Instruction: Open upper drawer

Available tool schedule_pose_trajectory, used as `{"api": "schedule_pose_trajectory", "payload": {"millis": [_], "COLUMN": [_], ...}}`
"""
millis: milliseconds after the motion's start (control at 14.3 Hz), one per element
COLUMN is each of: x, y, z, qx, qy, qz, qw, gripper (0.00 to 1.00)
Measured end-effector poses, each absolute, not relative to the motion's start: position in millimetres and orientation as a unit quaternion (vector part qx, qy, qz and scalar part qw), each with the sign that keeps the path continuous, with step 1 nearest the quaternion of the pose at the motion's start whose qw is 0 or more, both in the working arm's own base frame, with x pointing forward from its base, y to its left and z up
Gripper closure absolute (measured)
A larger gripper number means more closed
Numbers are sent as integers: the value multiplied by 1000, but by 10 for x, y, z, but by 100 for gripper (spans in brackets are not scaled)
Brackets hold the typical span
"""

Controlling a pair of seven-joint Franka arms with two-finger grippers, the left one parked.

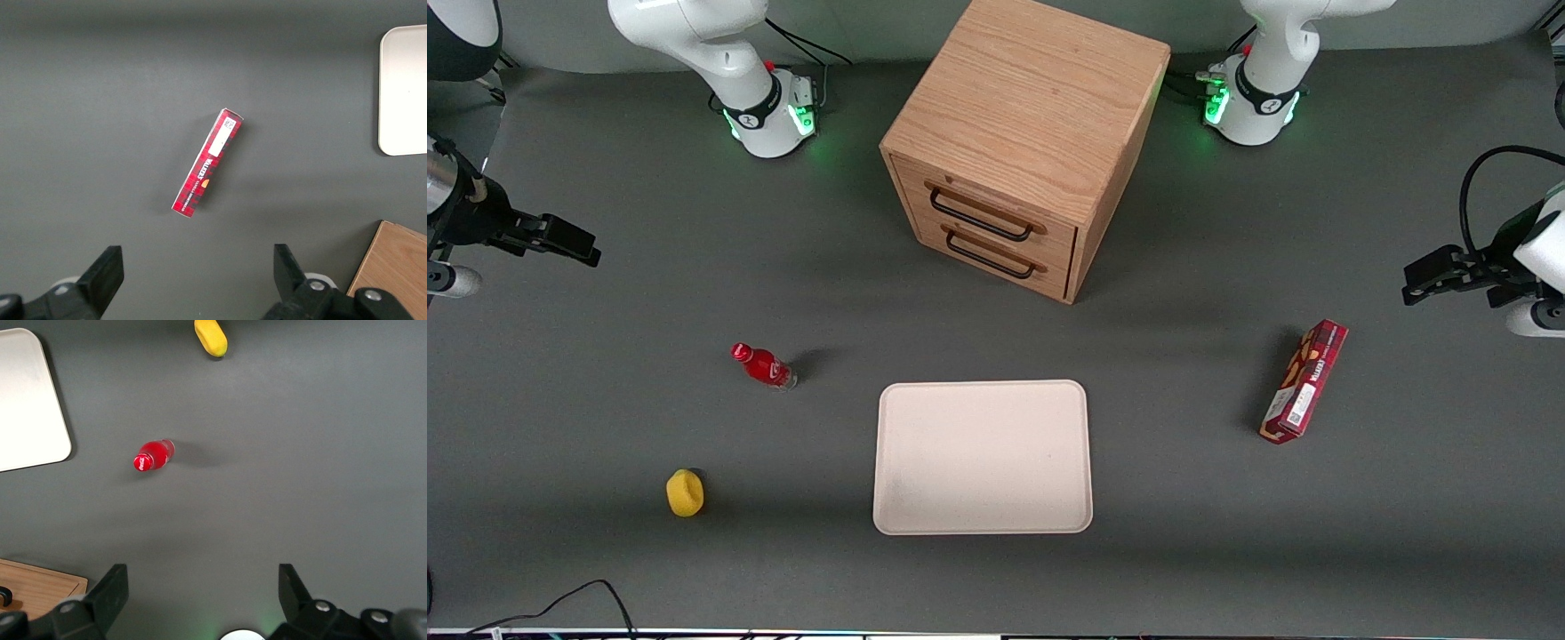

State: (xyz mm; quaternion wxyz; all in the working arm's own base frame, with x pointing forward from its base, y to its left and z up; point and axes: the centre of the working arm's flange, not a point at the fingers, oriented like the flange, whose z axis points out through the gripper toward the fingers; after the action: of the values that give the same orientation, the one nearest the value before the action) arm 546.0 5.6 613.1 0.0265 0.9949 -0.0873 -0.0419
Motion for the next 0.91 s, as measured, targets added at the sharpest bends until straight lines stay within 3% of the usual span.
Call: {"api": "schedule_pose_trajectory", "payload": {"millis": [558,767,907], "x": [5478,5458,5408], "y": [78,175,374], "z": [6341,6417,6497], "qx": [996,996,993], "qy": [-87,-84,-71], "qz": [-20,-24,-39], "qw": [19,-21,-82], "gripper": [0,0,0]}}
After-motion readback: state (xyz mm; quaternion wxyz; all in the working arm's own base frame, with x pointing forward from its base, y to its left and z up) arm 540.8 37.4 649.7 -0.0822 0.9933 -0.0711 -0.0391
